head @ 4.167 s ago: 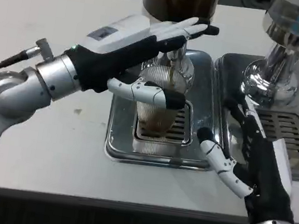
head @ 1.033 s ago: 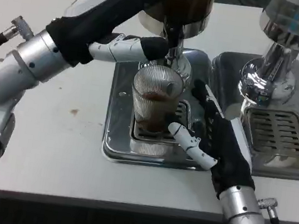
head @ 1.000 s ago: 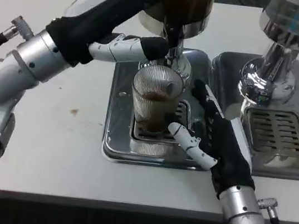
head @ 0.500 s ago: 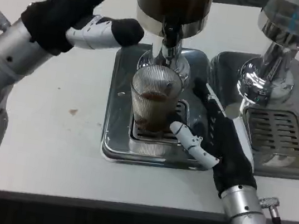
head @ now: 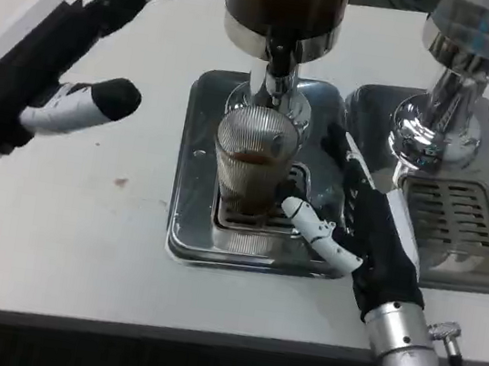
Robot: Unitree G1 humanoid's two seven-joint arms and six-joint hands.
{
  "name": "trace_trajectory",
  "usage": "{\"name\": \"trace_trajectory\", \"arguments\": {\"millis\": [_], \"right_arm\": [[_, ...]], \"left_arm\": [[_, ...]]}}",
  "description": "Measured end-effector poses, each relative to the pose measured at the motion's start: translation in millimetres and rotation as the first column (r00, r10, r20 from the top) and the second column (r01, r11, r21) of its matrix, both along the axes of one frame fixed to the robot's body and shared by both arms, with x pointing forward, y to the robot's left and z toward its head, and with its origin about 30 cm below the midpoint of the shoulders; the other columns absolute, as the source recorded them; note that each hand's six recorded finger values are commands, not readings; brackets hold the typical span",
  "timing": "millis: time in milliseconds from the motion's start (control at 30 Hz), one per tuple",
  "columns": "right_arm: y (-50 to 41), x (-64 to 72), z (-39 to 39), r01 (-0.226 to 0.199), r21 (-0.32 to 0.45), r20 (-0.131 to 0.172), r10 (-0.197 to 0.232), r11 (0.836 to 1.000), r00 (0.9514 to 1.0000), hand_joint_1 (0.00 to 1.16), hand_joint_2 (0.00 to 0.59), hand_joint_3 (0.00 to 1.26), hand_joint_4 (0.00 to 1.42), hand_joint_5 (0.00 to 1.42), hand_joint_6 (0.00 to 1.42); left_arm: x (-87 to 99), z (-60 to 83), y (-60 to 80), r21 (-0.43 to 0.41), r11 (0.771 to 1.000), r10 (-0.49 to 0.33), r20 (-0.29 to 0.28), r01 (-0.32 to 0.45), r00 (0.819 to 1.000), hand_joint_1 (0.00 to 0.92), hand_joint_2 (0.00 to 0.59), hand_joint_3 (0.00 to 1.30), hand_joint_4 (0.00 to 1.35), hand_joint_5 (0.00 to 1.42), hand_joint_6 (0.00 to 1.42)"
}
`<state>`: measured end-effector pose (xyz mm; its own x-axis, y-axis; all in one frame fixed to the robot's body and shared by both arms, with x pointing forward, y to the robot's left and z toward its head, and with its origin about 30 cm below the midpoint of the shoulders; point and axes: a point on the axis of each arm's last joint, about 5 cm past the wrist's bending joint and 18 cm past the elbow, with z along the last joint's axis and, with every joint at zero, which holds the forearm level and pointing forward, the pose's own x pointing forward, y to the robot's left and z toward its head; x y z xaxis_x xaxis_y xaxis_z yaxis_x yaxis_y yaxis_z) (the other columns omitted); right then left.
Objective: Grasp the cup under the faucet to collect the drink, then remove the cup.
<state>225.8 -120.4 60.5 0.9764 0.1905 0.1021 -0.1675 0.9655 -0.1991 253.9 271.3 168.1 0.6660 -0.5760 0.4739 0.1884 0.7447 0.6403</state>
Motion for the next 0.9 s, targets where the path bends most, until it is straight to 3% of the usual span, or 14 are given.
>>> {"name": "trace_trajectory", "arguments": {"millis": [200, 467, 900], "right_arm": [[1.0, -0.1, -2.2, 0.006, -0.002, -0.009, -0.006, 1.0, 0.9999, 0.6, 0.224, 0.03, 0.05, 0.0, 0.03], [3.8, 3.8, -2.2, -0.005, -0.025, -0.011, 0.005, 1.0, 0.9999, 0.62, 0.221, 0.0, 0.03, 0.0, 0.03], [16.5, 9.9, -3.9, 0.01, -0.062, -0.009, -0.01, 0.998, 0.9999, 0.64, 0.212, 0.0, 0.0, 0.0, 0.0]], "left_arm": [[-17.9, -22.5, 15.5, 0.025, 0.996, 0.091, -0.106, -0.089, 0.99, 0.0, 0.078, 0.12, 0.08, 0.18, 0.15], [-24.8, -41.8, 21.4, 0.053, 0.987, 0.162, -0.207, -0.154, 0.965, 0.0, 0.081, 0.13, 0.09, 0.19, 0.15], [-20.0, -55.6, 20.1, 0.089, 0.981, 0.189, -0.309, -0.17, 0.932, 0.0, 0.081, 0.15, 0.1, 0.21, 0.16]]}}
